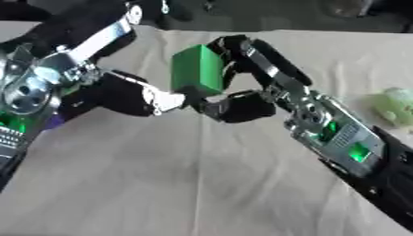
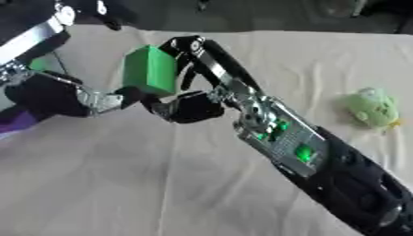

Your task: Pick up the objects with one hand, pass them to the other hand, and then place them into the box on the other side of the table.

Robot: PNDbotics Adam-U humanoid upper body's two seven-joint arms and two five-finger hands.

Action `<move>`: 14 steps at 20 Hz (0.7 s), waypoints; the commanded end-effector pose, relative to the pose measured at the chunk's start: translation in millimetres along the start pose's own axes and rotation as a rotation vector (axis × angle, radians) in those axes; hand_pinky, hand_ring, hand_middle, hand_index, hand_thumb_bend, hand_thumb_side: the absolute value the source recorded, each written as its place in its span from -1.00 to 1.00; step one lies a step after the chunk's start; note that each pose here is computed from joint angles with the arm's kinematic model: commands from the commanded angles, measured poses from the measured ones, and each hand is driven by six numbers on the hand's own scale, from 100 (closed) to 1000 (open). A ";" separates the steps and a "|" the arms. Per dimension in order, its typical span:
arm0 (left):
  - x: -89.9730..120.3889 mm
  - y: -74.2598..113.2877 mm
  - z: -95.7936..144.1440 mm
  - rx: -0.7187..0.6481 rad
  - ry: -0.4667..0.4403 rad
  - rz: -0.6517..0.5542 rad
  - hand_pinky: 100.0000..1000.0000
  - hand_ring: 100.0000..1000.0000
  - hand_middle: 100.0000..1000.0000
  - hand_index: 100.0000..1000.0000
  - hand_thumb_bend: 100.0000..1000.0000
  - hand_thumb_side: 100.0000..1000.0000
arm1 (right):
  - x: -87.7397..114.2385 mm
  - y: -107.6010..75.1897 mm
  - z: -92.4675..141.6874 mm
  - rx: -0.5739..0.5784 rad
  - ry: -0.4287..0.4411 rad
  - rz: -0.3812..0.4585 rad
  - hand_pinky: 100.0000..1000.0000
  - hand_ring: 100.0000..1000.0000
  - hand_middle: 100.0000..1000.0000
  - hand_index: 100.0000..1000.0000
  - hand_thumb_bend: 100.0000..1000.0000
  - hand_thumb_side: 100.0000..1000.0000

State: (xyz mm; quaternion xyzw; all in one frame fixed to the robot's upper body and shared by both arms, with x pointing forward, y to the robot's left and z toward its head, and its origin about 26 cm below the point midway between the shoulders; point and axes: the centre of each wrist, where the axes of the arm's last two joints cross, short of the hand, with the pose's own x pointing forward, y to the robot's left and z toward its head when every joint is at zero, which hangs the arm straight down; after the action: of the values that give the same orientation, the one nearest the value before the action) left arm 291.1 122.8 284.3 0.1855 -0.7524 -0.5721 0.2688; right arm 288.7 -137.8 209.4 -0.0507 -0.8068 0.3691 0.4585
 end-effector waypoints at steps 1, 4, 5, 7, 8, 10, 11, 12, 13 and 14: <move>2.6 3.2 -1.1 -0.002 -0.007 -0.006 0.75 0.45 0.51 0.68 -0.13 -0.24 | 5.3 -7.8 1.2 -0.016 -0.041 0.031 -0.21 0.03 0.01 -0.02 -0.34 -1.00; 0.3 -0.7 -3.1 -0.021 0.002 -0.002 0.75 0.45 0.51 0.67 -0.13 -0.24 | 5.6 -8.0 0.9 -0.017 -0.054 0.040 -0.21 0.03 0.01 -0.02 -0.34 -1.00; -0.5 -2.3 -3.9 -0.028 0.004 -0.002 0.75 0.45 0.51 0.67 -0.13 -0.24 | 5.8 -8.1 0.7 -0.016 -0.059 0.044 -0.21 0.03 0.01 -0.02 -0.34 -1.00; -1.9 -5.3 -5.5 -0.045 0.007 -0.005 0.76 0.46 0.51 0.67 -0.13 -0.24 | 6.0 -8.3 0.6 -0.017 -0.066 0.050 -0.21 0.02 0.01 -0.02 -0.34 -1.00; -2.7 -6.9 -6.2 -0.055 0.007 -0.005 0.76 0.46 0.51 0.67 -0.14 -0.23 | 6.0 -8.3 0.5 -0.019 -0.068 0.052 -0.21 0.02 0.01 -0.02 -0.34 -1.00; -4.1 -9.5 -7.4 -0.074 0.009 -0.003 0.76 0.46 0.51 0.68 -0.13 -0.24 | 6.2 -8.5 0.3 -0.021 -0.072 0.056 -0.21 0.02 0.01 -0.02 -0.34 -1.00; -4.6 -10.5 -7.9 -0.081 0.009 -0.003 0.76 0.46 0.51 0.68 -0.14 -0.23 | 6.3 -8.4 0.3 -0.021 -0.075 0.057 -0.21 0.02 0.01 -0.02 -0.34 -1.00; -5.1 -11.3 -8.5 -0.084 0.011 -0.004 0.76 0.46 0.51 0.68 -0.14 -0.24 | 6.4 -8.4 0.2 -0.022 -0.078 0.058 -0.21 0.02 0.01 -0.02 -0.34 -1.00; -5.7 -12.2 -9.2 -0.086 0.013 -0.006 0.75 0.46 0.51 0.68 -0.15 -0.24 | 6.5 -8.3 0.1 -0.022 -0.081 0.060 -0.22 0.02 0.01 -0.02 -0.34 -1.00; -6.2 -12.9 -9.9 -0.084 0.017 -0.008 0.75 0.46 0.51 0.68 -0.15 -0.26 | 6.6 -8.1 0.1 -0.021 -0.083 0.060 -0.22 0.02 0.01 -0.02 -0.34 -1.00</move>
State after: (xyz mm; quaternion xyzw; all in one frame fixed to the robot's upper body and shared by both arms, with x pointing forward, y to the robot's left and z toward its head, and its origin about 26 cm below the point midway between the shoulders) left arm 302.2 115.6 268.3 0.1746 -0.7229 -0.6032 0.2883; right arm 288.9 -138.4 209.7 -0.0577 -0.8173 0.3777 0.4312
